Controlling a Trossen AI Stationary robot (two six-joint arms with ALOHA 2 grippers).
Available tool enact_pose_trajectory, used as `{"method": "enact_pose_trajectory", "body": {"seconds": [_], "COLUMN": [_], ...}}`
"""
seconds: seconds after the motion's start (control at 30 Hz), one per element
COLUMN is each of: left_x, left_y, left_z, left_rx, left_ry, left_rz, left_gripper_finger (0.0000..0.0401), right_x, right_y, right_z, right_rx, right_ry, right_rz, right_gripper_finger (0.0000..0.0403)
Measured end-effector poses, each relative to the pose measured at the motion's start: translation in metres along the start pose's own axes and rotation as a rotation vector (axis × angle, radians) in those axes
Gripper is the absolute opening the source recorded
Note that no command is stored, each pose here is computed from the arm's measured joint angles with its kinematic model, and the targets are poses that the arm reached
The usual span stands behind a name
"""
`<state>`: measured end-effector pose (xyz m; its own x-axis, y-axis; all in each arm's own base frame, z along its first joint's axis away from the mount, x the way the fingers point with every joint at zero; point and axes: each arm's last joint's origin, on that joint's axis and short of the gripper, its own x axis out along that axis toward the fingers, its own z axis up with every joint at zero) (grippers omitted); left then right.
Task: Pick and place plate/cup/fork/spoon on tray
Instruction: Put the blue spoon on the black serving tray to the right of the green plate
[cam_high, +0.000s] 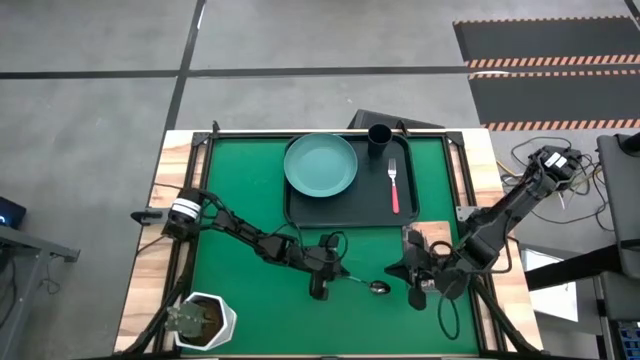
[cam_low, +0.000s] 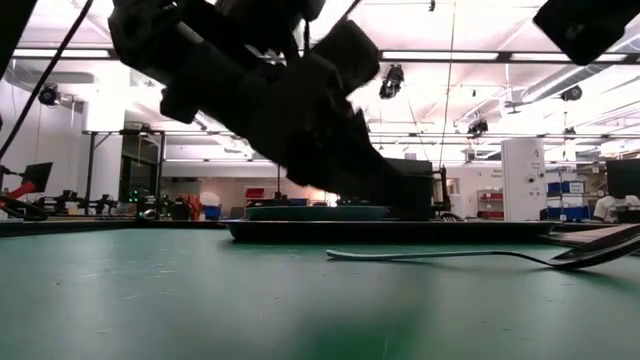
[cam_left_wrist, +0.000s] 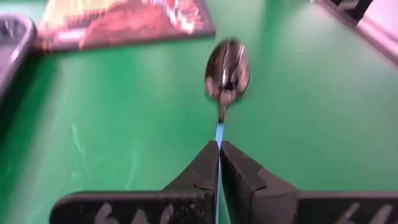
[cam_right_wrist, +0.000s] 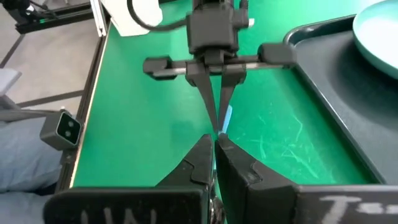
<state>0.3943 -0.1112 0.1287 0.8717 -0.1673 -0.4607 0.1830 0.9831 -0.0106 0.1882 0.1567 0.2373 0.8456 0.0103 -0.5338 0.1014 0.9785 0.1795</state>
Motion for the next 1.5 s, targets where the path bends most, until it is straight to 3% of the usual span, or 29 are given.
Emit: {"method": "enact_pose_trajectory", "body": {"seconds": [0.27, 0.4, 0.57, 0.77, 0.9, 1.13, 1.4, 1.5], "left_x": [0.009, 0.020, 0.038, 0.046, 0.047, 0.046, 0.046, 0.046], "left_y": [-0.002, -0.003, -0.006, 0.001, 0.005, 0.006, 0.009, 0.009], "left_z": [0.002, -0.001, 0.002, -0.007, -0.011, -0.017, -0.019, -0.019], "left_rx": [0.000, 0.006, 0.030, 0.024, 0.021, -0.019, -0.079, -0.086], "left_ry": [-0.119, -0.113, -0.121, -0.081, -0.069, -0.008, 0.015, 0.015], "left_rz": [-0.026, -0.033, -0.099, -0.081, -0.083, -0.083, -0.075, -0.070], "left_gripper_finger": [0.0000, 0.0004, 0.0051, 0.0127, 0.0142, 0.0108, 0.0010, 0.0007], "right_x": [-0.002, -0.002, -0.002, -0.002, -0.002, -0.001, -0.001, -0.001], "right_y": [0.003, 0.003, 0.003, 0.002, 0.002, 0.001, 0.001, 0.001], "right_z": [-0.002, -0.002, -0.002, -0.003, -0.004, -0.006, -0.006, -0.006], "right_rx": [-0.007, -0.008, -0.010, -0.011, -0.014, -0.017, -0.016, -0.017], "right_ry": [-0.022, -0.021, -0.020, -0.018, -0.015, -0.011, -0.012, -0.012], "right_rz": [-0.019, -0.018, -0.019, -0.020, -0.022, -0.024, -0.023, -0.024], "right_gripper_finger": [0.0009, 0.0009, 0.0009, 0.0009, 0.0009, 0.0009, 0.0009, 0.0009]}}
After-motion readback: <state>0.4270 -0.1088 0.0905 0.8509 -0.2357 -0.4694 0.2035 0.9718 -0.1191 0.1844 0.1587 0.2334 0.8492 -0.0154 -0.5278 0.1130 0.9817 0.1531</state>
